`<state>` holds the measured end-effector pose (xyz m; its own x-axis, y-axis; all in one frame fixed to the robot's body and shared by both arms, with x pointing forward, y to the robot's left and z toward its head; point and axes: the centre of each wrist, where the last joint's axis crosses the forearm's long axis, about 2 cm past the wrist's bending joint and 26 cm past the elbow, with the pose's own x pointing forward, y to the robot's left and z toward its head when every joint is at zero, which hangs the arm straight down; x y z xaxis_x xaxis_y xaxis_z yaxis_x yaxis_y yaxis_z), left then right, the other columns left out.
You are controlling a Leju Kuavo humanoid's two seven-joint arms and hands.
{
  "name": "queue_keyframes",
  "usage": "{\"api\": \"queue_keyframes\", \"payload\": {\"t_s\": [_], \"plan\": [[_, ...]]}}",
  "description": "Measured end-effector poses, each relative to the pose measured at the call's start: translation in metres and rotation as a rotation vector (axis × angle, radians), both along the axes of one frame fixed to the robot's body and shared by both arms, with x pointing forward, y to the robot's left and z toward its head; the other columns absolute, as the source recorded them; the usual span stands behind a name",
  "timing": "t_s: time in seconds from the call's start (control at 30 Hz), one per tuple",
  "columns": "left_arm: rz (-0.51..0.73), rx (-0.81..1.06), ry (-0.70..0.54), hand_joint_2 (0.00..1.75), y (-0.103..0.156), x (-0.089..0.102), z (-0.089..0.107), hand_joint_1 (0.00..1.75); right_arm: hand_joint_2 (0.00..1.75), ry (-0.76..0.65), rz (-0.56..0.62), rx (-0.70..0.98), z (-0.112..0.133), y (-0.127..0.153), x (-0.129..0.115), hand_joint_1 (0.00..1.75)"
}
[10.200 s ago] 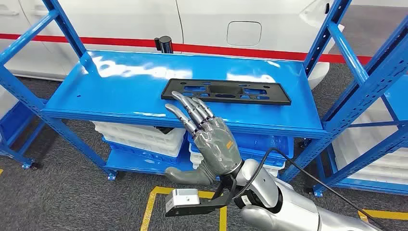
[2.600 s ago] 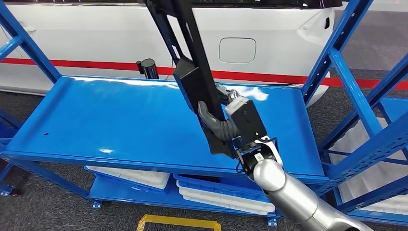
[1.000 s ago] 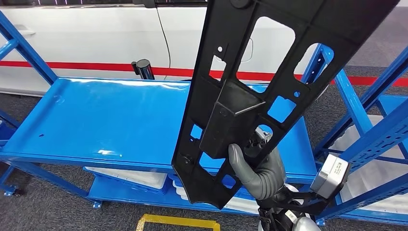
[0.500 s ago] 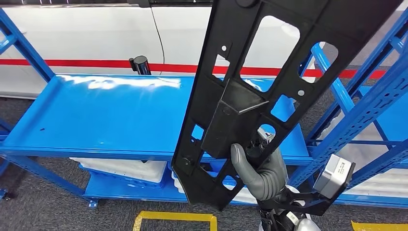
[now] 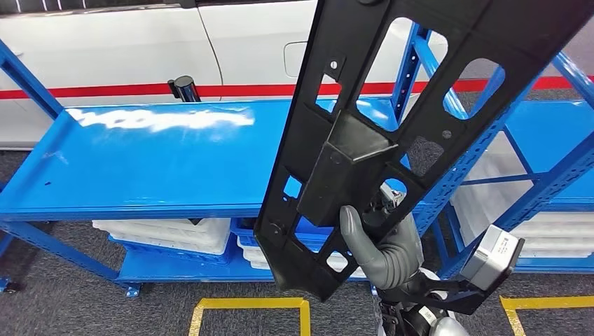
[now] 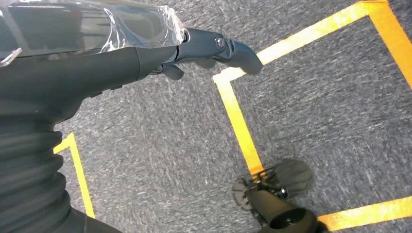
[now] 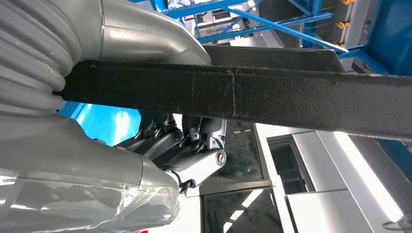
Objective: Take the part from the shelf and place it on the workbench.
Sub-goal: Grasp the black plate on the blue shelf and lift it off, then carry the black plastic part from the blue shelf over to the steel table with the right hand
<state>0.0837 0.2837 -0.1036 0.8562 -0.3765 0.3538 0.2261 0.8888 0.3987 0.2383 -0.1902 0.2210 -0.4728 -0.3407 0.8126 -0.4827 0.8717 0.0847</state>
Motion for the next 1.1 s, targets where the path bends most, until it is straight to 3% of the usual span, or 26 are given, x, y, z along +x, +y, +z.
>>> {"api": "queue_keyframes", "payload": {"t_s": [1.1], "plan": [[0.001, -0.006, 0.003, 1.75, -0.0014, 0.0004, 0.0001, 0.0, 1.75, -0.016, -0.005, 0.008, 0.0044, -0.0017, 0.0002, 1.75]]}}
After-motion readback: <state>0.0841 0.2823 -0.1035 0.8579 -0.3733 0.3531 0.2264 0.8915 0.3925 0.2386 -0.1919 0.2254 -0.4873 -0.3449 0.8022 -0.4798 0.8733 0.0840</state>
